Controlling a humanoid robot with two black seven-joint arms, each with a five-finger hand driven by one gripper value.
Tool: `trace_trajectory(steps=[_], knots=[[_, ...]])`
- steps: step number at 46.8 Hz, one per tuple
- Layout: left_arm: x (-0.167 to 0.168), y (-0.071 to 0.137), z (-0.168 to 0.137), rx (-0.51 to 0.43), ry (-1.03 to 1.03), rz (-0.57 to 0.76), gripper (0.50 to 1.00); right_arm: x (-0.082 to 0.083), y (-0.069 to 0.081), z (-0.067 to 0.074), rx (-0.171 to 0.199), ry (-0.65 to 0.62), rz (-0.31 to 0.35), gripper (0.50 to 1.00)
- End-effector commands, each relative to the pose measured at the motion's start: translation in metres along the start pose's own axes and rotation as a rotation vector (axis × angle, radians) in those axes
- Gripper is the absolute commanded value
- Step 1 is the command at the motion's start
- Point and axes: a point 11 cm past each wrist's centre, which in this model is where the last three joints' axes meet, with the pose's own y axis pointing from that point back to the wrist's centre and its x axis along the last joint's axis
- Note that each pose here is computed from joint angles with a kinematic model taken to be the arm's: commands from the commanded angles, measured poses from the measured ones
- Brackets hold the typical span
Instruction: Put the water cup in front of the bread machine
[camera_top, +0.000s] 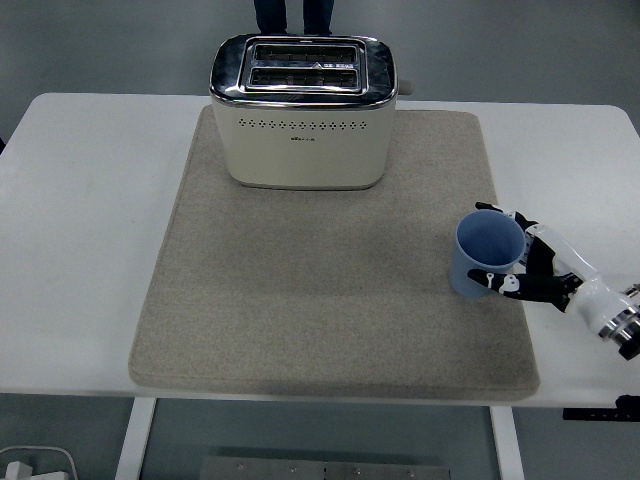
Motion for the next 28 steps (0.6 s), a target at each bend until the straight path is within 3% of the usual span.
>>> trace_trajectory(steps=[1,10,20,24,28], knots=[[-0.0002,0.0000,0.0000,0.001,0.000,0.000,0.999,0.0007,-0.0012,-0.0007,-0.005,0.003,0.001,0.901],[-0.0002,0.0000,0.0001,-0.001,0.000,0.000,0.999,0.0009,-0.0027,-0.0020,-0.005,0.005,-0.002,0.756],[-0.0002,0.0000,0.0001,-0.001,0.000,0.000,0.999,-0.0004,-0.0024,0.0007,-0.025,0.022,-0.009,0.500],[-0.0002,0.0000,0.0001,-0.001,0.000,0.000,0.999,-0.0009,-0.0025,0.0038,-0.052,0.030,-0.011,0.500],[-0.0002,0.0000,0.0000,0.001,0.000,0.000,0.999,-0.0004,-0.0027,0.0033,-0.055,0.033,-0.010,0.500]])
